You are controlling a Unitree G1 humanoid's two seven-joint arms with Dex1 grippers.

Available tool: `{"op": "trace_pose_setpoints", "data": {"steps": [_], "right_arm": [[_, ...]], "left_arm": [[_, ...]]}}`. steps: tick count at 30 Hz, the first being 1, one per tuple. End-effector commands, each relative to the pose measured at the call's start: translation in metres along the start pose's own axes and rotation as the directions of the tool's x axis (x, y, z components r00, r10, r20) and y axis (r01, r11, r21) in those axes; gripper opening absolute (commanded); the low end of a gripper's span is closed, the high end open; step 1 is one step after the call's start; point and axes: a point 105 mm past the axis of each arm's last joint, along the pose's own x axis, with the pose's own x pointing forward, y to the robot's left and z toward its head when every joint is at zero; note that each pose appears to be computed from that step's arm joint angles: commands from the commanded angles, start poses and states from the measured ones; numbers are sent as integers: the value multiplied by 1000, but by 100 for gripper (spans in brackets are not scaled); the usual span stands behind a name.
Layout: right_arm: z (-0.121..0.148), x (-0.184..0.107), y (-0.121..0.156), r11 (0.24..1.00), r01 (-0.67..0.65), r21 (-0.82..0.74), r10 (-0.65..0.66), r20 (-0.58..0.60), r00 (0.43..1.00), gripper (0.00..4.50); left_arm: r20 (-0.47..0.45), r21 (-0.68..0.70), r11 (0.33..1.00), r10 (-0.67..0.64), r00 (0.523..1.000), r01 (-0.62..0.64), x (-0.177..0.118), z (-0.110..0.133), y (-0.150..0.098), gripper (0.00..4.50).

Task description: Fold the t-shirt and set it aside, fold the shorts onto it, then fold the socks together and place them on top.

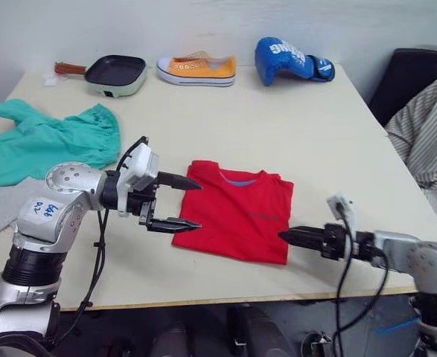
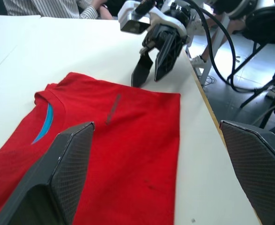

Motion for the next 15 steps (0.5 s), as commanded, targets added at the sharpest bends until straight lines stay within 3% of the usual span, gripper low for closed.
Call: {"op": "trace_pose_setpoints", "data": {"steps": [1, 7, 10, 15], "right_arm": [[-6, 24, 2, 999, -34, 26, 35, -51, 998, 445], [3, 53, -2, 1000, -16, -8, 16, -62, 998, 445], [9, 51, -6, 1000, -9, -7, 8, -40, 999, 394], [17, 39, -8, 999, 17, -32, -18, -25, 1000, 219]], "left_arm": [[25, 67, 998, -5, 1000, 4, 3, 15, -6, 450], [18, 86, 996, 10, 1000, -12, 5, 18, -5, 450], [10, 89, 996, 16, 1000, -17, 5, 17, -4, 450], [-1, 90, 996, 19, 1000, -19, 6, 15, -5, 450]]}}
